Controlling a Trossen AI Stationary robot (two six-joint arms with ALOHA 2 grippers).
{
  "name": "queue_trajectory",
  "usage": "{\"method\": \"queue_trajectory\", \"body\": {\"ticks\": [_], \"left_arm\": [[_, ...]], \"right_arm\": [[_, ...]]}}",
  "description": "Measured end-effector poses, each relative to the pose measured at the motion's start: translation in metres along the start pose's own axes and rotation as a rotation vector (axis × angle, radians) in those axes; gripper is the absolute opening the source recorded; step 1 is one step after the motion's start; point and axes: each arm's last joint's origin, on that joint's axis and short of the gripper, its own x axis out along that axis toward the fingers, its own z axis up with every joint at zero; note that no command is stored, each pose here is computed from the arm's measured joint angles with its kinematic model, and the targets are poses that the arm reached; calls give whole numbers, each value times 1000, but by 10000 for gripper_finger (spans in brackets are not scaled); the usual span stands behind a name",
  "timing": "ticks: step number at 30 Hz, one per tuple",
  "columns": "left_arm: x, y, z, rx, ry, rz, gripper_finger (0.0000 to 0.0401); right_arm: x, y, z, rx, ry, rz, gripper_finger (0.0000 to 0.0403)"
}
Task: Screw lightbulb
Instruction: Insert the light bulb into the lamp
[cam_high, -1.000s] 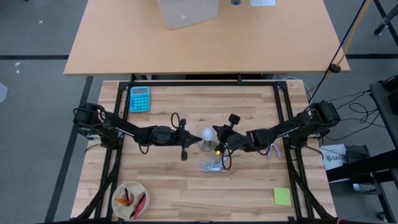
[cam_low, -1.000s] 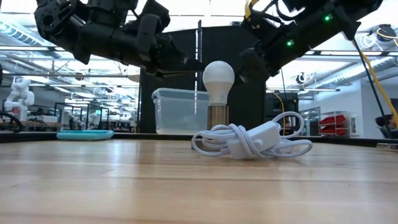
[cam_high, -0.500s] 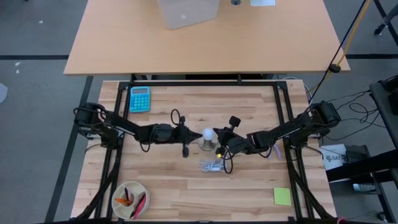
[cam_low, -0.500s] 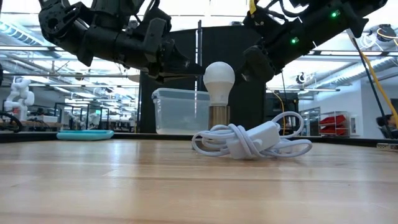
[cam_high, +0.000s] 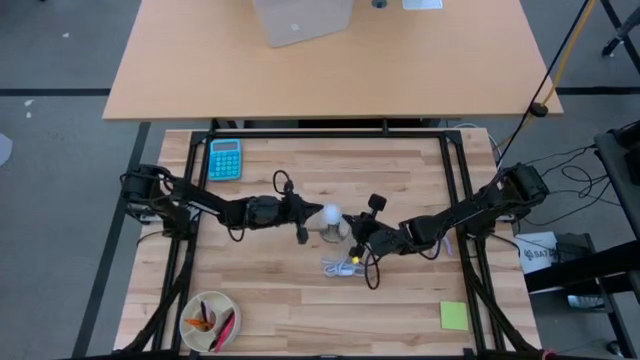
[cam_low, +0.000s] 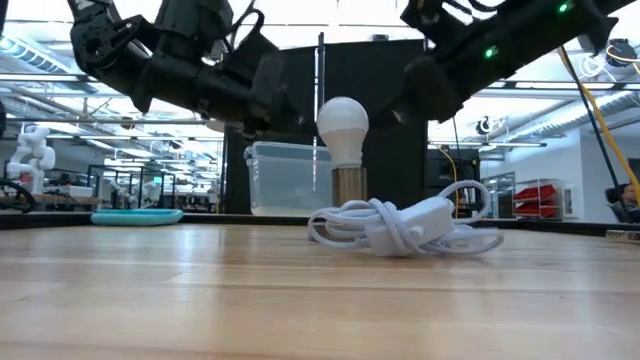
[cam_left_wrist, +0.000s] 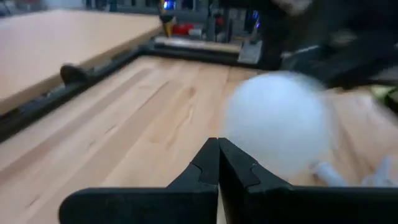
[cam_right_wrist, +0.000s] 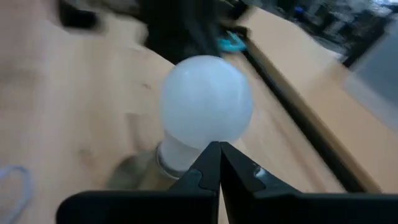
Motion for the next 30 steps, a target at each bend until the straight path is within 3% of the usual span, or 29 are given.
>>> {"method": "queue_trajectory", "body": {"ticks": [12,18,22,26,30], "left_arm": [[0,1,-2,-8,17,37,0],[-15,-8,15,54,-12,72,0],[-28,-21,26,92,-37,-10,0],[-28,-30,22,109,-21,-157,0],[-24,-34,16,93,-20,-210,0]], "right_arm": [[-9,9,-3,16,6,13,0],[-11,8,-10,59,58,-45,0],[-6,3,-9,80,52,-69,0],[1,-3,-4,84,23,-86,0],[6,-9,2,97,-10,-94,0]]}}
